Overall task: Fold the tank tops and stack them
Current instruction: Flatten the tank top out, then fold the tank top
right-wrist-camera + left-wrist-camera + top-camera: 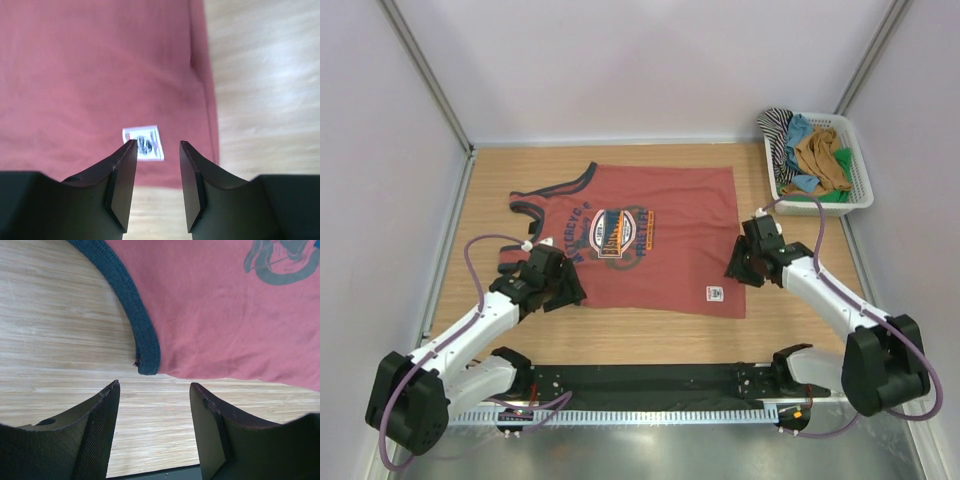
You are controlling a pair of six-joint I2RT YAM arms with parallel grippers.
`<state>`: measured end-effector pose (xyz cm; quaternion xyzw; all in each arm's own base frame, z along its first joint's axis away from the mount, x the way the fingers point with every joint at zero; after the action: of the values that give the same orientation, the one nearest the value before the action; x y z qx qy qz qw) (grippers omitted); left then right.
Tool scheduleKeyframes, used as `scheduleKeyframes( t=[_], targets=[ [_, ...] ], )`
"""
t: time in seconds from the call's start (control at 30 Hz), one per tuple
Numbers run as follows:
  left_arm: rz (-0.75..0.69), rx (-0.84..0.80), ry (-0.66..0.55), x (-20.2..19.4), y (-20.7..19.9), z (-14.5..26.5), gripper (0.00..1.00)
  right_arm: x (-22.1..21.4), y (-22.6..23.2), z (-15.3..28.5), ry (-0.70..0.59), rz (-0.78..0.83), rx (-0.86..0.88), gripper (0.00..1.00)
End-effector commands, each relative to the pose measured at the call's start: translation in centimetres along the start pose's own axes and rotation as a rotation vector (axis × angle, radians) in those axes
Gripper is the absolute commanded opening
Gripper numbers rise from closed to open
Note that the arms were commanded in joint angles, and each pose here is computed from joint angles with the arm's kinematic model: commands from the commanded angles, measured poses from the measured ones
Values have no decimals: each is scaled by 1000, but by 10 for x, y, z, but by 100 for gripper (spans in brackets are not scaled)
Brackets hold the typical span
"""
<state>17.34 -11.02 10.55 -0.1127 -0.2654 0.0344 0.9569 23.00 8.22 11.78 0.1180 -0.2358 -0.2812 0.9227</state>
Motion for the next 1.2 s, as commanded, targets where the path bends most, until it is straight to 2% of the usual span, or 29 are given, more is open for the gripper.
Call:
scheduleKeyframes(
  t=[0.0,0.13,0.43,0.63,0.9,0.93,1.03,1.17],
  targets=[
    [17,-27,-20,2,-4,1,59,-24,-9,10,24,-20,-32,46],
    [17,-37,-28,3,-5,1,59,-37,-26,9,15,-40,-119,48],
    [5,-41,-26,6,-7,-4,58,-59,-47,5,-7,-154,-131,48],
    [-5,-46,-6,5,-9,-8,58,-70,-60,-4,0,-168,-143,45],
    [2,-52,6,-3,-7,-12,57,-61,-61,-2,-56,-175,-200,28],
    [2,-50,9,-4,-7,-13,57,-62,-61,-2,-55,-176,-197,16],
    [-6,-48,17,-6,-6,-13,55,-61,-59,-2,-59,-180,-194,1],
    [-15,-40,24,-6,-5,-15,52,-58,-55,1,-75,-186,-165,1]
  ],
)
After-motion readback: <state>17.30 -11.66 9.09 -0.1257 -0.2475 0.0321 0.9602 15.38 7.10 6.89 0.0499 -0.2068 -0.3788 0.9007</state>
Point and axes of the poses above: each gripper's point midway between its finger pads, its own z axis back along the fingers, its own y axis along the line the jaws close on, x = y × z, the point moved 6 cm from there along z, back along the fingers, and after that the axes turned 13 degrees about -z, right-handed, at the moved point
